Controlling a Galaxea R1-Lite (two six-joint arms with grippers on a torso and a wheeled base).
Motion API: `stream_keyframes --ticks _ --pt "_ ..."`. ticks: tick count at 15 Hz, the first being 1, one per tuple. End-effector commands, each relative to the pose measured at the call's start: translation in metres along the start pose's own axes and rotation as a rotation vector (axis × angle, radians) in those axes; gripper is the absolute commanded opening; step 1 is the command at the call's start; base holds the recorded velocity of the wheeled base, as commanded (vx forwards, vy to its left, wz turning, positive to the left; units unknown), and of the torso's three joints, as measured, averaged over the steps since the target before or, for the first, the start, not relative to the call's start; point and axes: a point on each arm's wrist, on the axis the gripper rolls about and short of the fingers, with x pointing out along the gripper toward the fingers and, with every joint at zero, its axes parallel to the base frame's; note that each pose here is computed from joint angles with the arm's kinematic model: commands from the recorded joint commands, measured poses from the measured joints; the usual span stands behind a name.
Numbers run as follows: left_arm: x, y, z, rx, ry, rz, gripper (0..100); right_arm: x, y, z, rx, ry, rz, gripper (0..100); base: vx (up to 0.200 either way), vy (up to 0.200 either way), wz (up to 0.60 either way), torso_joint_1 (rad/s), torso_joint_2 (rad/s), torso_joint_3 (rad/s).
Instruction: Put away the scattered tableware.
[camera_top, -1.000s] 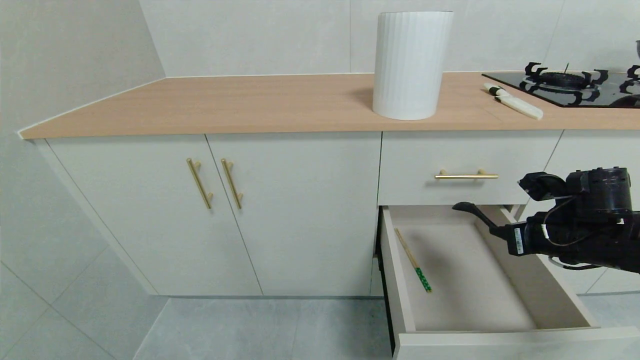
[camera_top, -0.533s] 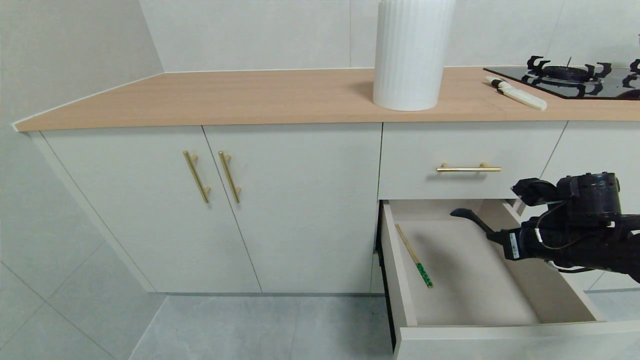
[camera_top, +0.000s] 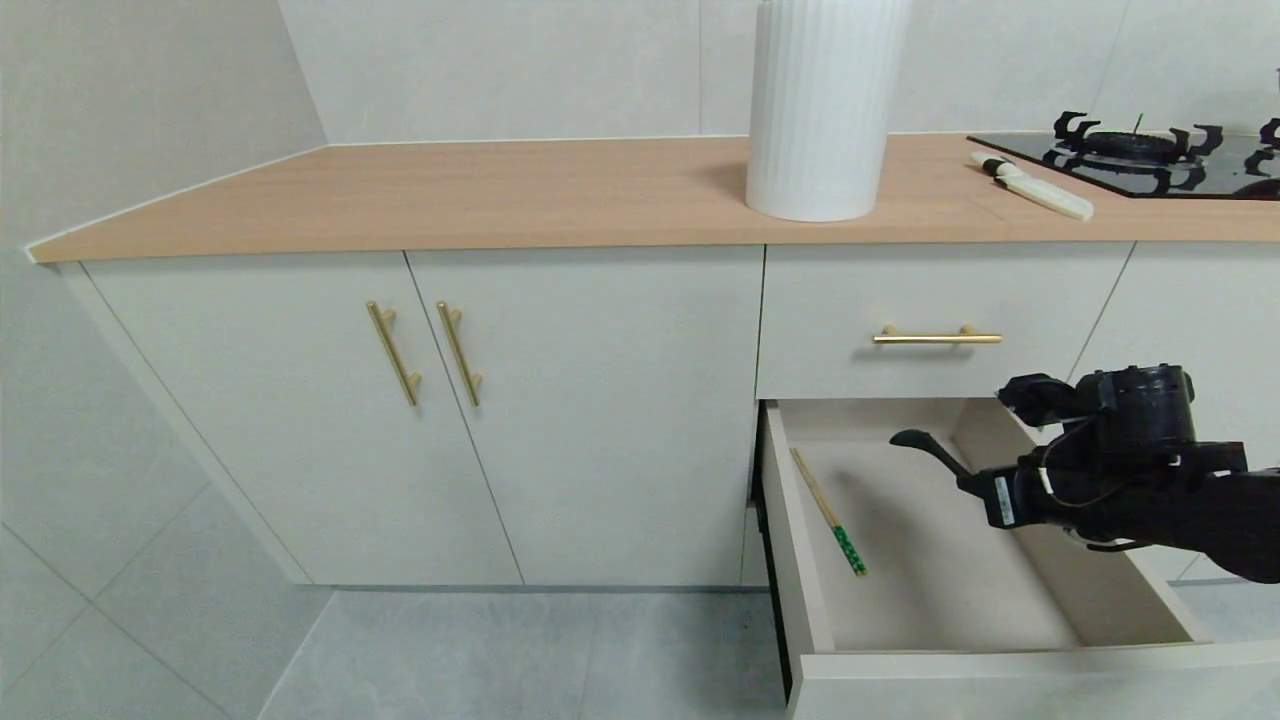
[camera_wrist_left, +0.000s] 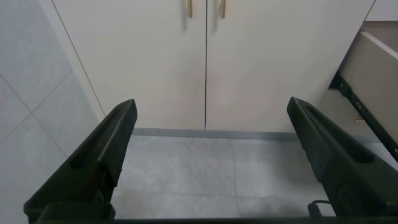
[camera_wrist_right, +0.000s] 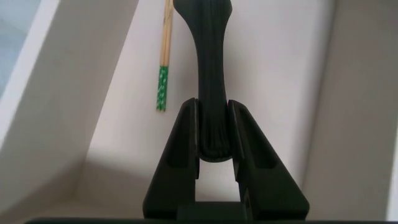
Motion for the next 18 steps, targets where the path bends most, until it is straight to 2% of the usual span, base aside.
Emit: stream_keyframes --ticks 1,4,7,10,13,18 --pt "0.000 0.000 0.000 0.000 0.000 0.001 100 0.025 0.000 -0.014 0.009 0.064 -0.008 0 0.000 0.000 0.00 0.000 0.00 0.000" --pt "0.000 0.000 0.000 0.000 0.000 0.001 100 0.047 0.000 -0.019 0.045 0.076 -0.025 0 0.000 0.000 0.00 0.000 0.00 0.000" --pt "0.000 0.000 0.000 0.000 0.000 0.001 100 0.081 -0.001 -0.032 0.095 0.085 -0.136 0 0.000 0.000 0.00 0.000 0.00 0.000" --pt "0.000 0.000 0.000 0.000 0.000 0.001 100 0.105 0.005 -0.045 0.122 0.090 -0.147 0 0.000 0.000 0.00 0.000 0.00 0.000" --pt "0.000 0.000 0.000 0.000 0.000 0.001 100 0.126 0.004 -0.061 0.114 0.075 -0.205 0 0.000 0.000 0.00 0.000 0.00 0.000" --pt "0.000 0.000 0.000 0.000 0.000 0.001 100 0.138 0.004 -0.074 0.112 0.097 -0.213 0 0.000 0.000 0.00 0.000 0.00 0.000"
